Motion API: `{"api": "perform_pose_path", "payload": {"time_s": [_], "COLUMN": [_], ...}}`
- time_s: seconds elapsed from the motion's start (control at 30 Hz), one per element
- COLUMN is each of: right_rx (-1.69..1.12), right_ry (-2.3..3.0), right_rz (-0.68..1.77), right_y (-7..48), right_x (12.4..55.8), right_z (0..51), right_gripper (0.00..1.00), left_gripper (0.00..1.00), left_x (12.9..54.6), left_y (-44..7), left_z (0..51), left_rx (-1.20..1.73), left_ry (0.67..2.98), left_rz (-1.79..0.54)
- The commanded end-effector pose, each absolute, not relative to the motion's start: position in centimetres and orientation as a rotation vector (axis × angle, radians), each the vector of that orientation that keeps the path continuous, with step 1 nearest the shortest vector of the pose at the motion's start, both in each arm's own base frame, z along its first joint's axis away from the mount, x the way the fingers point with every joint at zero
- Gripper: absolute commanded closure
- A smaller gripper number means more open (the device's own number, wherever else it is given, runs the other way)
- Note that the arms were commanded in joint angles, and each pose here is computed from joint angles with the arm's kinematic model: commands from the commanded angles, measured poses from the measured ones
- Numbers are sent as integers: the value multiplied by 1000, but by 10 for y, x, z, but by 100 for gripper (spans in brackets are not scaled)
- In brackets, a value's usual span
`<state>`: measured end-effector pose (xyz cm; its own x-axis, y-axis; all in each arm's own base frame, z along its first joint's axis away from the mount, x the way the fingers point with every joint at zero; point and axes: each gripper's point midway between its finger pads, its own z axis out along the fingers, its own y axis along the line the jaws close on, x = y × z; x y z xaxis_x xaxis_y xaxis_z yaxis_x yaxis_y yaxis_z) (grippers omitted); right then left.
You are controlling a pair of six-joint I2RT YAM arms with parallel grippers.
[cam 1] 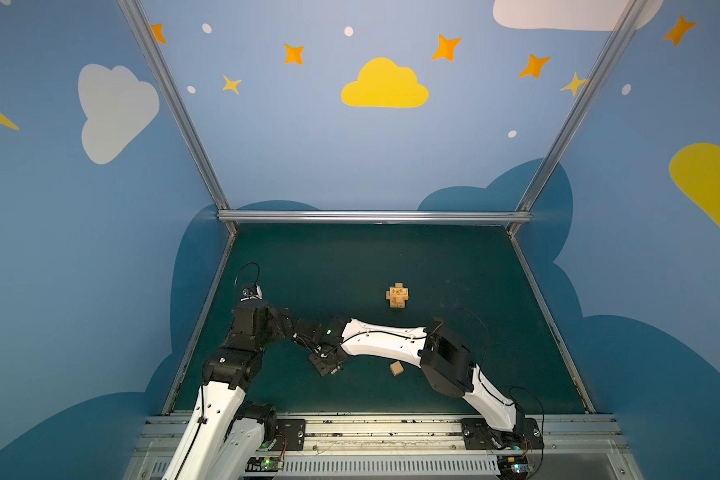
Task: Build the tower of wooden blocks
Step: 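Close the right gripper on the pale plank, then carry the plank over the stack with the right gripper while the left arm swings in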
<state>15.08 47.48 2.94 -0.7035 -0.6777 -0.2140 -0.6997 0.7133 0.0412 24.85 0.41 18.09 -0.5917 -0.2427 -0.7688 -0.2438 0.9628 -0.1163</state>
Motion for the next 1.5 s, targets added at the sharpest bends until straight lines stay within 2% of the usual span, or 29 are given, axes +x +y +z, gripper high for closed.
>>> {"api": "perform_pose_path", "payload": {"time_s": [0.0, 0.23, 0.43, 1.07, 1.47], "right_rx": [-1112, -1100, -1064, -907, -771], "right_ry": [2740, 2733, 2713, 2557, 2534], "right_rz": [117, 120, 145, 246, 217], "right_y": [469, 469, 468, 453, 393], "right_x": [153, 154, 157, 180, 201], "right_z": [27, 31, 40, 103, 120], "right_gripper": [85, 91, 100, 100, 100], "left_gripper": [0, 0, 0, 0, 0], "left_x": [250, 250, 249, 249, 253], "left_y": [0, 1, 2, 6, 0], "left_z": [189, 190, 190, 193, 186], "left_rx": [-316, -316, -320, -332, -300], "left_ry": [2200, 2196, 2191, 2171, 2193], "left_rz": [-18, -17, -12, 12, -13]}}
